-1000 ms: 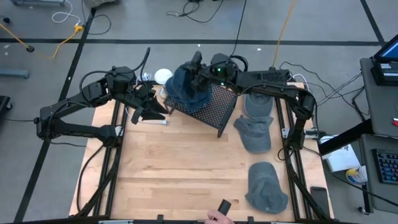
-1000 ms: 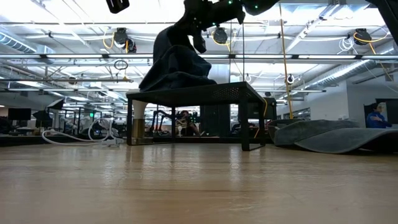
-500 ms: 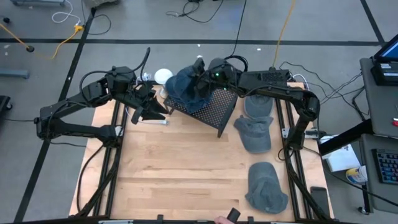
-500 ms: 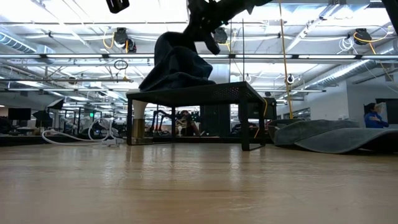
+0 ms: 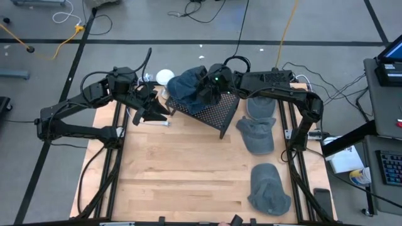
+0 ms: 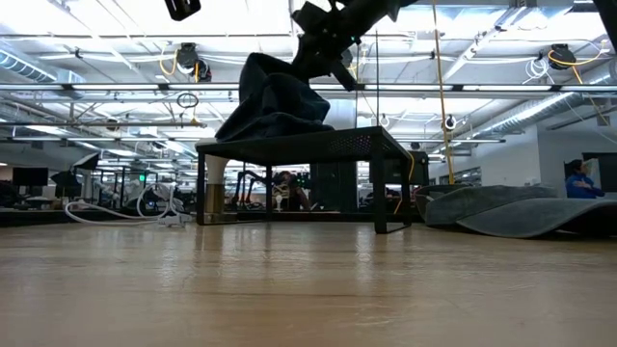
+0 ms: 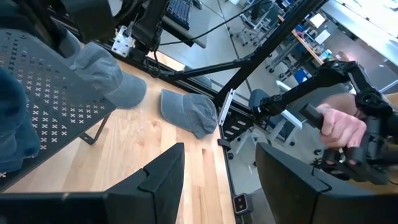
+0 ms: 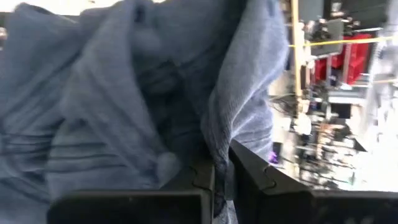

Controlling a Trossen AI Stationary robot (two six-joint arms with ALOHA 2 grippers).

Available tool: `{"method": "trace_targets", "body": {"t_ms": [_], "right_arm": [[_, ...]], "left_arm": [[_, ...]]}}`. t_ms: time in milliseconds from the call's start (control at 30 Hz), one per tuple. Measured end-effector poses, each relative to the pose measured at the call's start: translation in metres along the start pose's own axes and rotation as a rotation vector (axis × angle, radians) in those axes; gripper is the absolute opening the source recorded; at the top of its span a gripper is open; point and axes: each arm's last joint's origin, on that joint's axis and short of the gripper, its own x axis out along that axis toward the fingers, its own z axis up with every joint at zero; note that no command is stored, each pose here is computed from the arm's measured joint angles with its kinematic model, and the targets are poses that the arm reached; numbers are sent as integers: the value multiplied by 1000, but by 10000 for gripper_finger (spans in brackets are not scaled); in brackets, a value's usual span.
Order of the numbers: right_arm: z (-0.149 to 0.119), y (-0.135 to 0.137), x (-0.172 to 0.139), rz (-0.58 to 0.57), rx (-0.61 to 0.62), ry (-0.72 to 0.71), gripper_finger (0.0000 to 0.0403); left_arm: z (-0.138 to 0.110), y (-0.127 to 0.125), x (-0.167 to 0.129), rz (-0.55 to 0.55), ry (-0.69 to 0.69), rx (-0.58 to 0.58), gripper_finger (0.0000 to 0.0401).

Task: Pick & Place hat
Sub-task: Stack the blue cap on the blue caps on the shelf

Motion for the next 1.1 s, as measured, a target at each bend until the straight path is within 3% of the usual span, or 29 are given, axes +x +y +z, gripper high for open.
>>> {"method": "trace_targets", "body": {"t_ms": [300,467,600,1100], "right_arm": [[-3,24,12,63,22,-28,18],[-5,46,26,11,-45,-24,23],[-7,56,32,-45,-70,-17,46],[-8,55,17,-15,100,-17,153]], "left_arm": [[0,0,0,1,-1,22,202],[0,0,0,2,-1,27,203],[0,0,0,2,-1,27,202],[0,0,0,1,0,28,202]]}}
